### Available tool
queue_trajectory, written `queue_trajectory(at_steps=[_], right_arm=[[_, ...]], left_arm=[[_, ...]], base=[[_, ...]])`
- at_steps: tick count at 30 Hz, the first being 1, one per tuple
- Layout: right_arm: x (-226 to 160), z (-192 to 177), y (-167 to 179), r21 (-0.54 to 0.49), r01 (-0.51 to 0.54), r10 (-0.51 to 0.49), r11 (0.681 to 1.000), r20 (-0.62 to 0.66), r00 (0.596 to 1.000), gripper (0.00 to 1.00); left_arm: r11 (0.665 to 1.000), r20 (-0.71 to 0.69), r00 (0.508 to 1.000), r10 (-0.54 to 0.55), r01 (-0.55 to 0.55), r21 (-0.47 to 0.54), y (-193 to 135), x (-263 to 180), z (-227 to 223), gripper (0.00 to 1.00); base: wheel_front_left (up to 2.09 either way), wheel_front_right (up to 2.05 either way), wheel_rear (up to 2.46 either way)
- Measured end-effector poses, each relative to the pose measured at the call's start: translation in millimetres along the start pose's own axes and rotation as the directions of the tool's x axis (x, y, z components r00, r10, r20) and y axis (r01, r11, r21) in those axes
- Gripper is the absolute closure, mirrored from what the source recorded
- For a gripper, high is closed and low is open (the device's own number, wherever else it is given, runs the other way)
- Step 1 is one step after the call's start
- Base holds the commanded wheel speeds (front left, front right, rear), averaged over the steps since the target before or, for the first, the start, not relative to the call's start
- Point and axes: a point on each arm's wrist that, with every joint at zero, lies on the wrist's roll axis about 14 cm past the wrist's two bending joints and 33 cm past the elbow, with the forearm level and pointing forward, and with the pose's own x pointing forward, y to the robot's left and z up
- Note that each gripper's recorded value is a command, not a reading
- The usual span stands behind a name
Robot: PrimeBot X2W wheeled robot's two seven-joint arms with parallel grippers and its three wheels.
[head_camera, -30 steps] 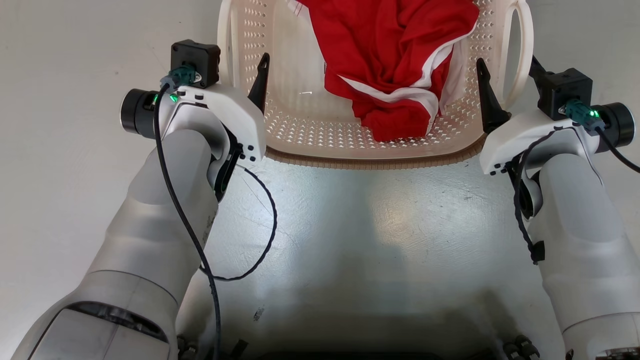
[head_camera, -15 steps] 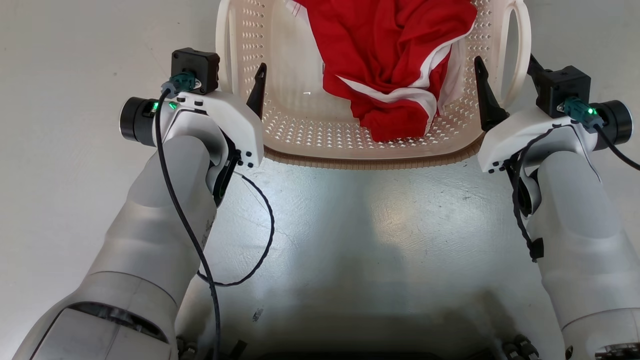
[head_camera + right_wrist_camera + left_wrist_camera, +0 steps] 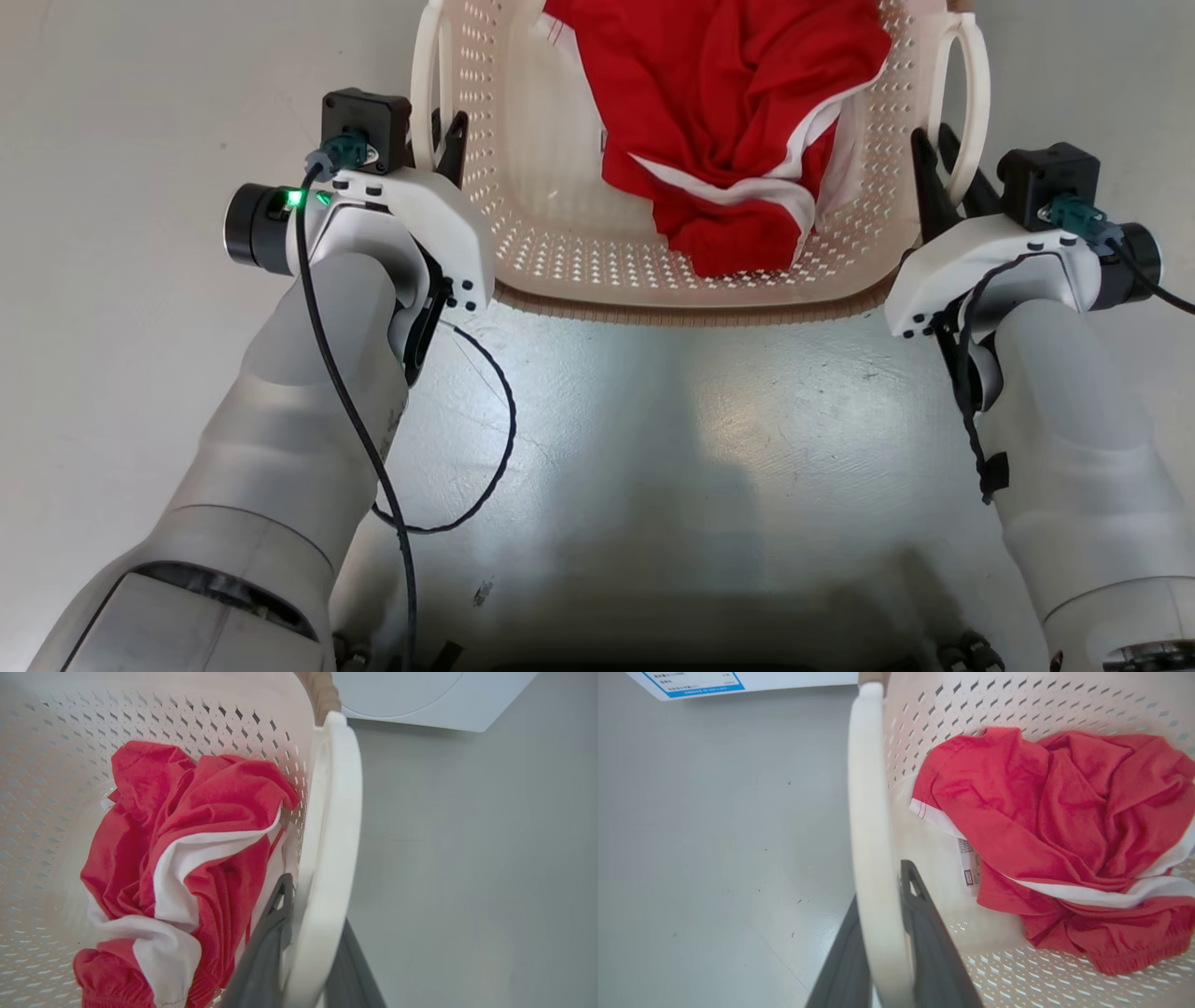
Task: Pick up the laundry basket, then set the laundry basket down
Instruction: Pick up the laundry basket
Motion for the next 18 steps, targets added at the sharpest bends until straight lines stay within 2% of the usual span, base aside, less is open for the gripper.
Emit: queue_trajectory(at_steps=[9,18], right_arm=[[-13,8,7,0.011,-0.024,0.024,1.000,-0.013,1.000,1.00],[-37,37,11,-0.022,-0.045,0.045,0.999,0.008,0.999,1.00]], left_arm=[[1.000,-0.017,1.000,0.004,-0.004,0.002,-4,-14,0,1.00],[1.000,-0.005,1.000,0.014,-0.014,-0.012,-11,-39,7,1.00]], base=[[0.00,0.00,0.00],[0.00,0.00,0.00]])
